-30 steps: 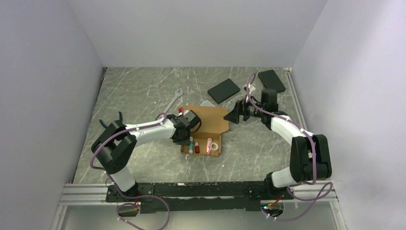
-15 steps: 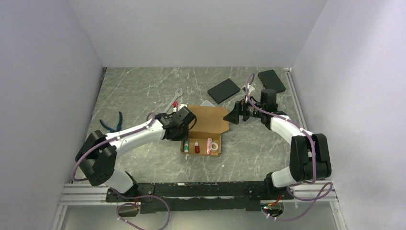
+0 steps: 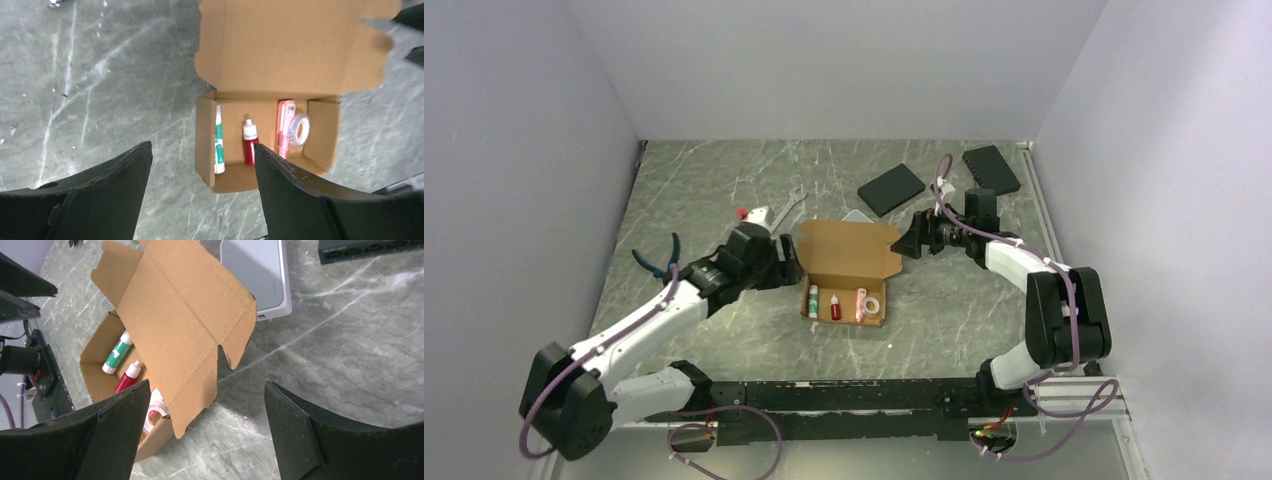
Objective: Fold the paper box
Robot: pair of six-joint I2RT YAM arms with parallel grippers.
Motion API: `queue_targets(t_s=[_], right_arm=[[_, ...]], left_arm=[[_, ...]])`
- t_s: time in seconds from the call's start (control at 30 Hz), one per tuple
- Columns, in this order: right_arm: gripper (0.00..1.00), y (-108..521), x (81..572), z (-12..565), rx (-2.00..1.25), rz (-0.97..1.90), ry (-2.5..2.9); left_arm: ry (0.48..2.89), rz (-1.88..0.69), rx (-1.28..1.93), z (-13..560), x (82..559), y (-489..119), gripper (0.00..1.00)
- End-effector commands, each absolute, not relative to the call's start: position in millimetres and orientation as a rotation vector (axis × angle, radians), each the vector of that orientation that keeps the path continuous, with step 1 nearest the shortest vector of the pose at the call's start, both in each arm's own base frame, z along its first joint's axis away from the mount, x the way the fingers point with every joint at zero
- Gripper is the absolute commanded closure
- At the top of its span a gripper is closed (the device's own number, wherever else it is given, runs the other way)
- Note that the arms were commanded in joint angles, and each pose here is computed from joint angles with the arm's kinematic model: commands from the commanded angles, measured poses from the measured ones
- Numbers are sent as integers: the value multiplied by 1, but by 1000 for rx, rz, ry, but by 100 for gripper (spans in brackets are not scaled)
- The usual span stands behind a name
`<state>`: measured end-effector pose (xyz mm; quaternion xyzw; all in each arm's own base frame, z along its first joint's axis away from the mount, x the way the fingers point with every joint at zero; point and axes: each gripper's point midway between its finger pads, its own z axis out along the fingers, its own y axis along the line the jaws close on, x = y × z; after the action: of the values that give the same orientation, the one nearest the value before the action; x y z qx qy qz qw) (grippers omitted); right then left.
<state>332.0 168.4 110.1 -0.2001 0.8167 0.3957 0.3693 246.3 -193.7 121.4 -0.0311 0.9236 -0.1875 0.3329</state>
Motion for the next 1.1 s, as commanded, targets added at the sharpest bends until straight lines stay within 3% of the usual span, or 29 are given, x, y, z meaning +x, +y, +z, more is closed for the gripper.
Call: queue_targets(t_s=[0.0, 0.27, 0.43, 0.6, 0.8, 0.9, 1.07], right_arm=[[15, 179, 338, 109, -484, 1097, 2089], [42, 190, 336, 104, -461, 1233, 2097], [42, 189, 335, 116, -515, 1216, 2074], [41, 184, 334, 129, -599, 1159, 2061], [41, 162, 349, 141, -563, 1003, 2088], [49, 155, 353, 140, -516, 964, 2097], [65, 152, 355, 126, -487, 962, 2154]], left_arm=[[2231, -758, -45, 155, 261, -200, 20], [2219, -806, -95, 153, 277, -190, 26], [2199, -802, -176, 152, 288, -181, 41], [2184, -747, -285, 145, 291, -158, 66], [2227, -715, -279, 129, 295, -151, 75], [2237, -727, -265, 122, 301, -155, 78], [2268, -741, -230, 112, 311, -162, 93]])
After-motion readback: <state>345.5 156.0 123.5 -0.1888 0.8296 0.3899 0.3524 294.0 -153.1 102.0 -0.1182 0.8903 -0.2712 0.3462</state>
